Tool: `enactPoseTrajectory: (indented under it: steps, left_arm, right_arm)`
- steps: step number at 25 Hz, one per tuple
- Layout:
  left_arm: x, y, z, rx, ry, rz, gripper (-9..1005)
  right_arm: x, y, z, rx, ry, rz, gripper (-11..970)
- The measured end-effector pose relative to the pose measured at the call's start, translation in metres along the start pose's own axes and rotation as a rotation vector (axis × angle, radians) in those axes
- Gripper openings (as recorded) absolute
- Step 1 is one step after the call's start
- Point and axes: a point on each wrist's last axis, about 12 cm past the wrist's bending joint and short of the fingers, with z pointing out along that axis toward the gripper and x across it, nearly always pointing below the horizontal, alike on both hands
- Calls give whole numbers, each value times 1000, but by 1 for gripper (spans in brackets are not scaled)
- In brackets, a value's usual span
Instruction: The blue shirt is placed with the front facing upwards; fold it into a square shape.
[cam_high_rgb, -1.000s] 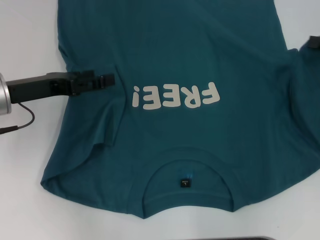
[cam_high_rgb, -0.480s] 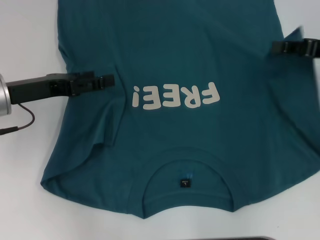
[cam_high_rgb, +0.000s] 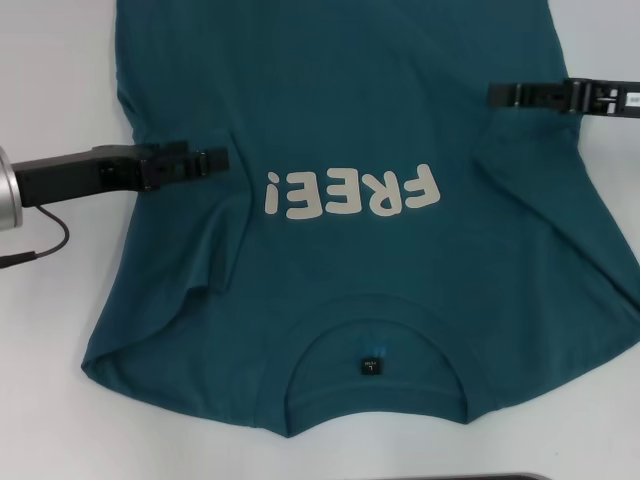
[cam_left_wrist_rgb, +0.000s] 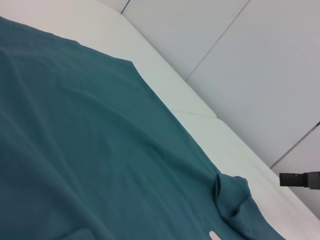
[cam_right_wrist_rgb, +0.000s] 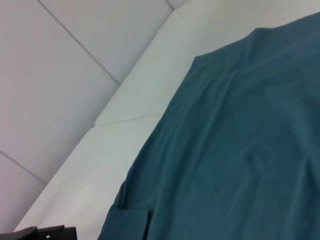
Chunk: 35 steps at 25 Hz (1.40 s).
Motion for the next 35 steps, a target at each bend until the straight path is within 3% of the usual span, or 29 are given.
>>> enactPoseTrajectory:
  steps: [8, 12, 17, 35]
  left_arm:
    - [1, 0, -1, -1, 2, 0, 885]
    - [2, 0, -1, -1, 2, -2, 885]
    - [2, 0, -1, 3, 2, -2, 885]
    - [-1, 0, 0, 0, 5, 7, 885]
  right_arm:
    - [14, -21, -38, 91, -3, 70, 628]
    - [29, -33, -64, 166, 38, 163, 626]
    - [40, -39, -76, 213, 66, 217, 625]
    - [54, -43, -64, 255, 125, 270, 620]
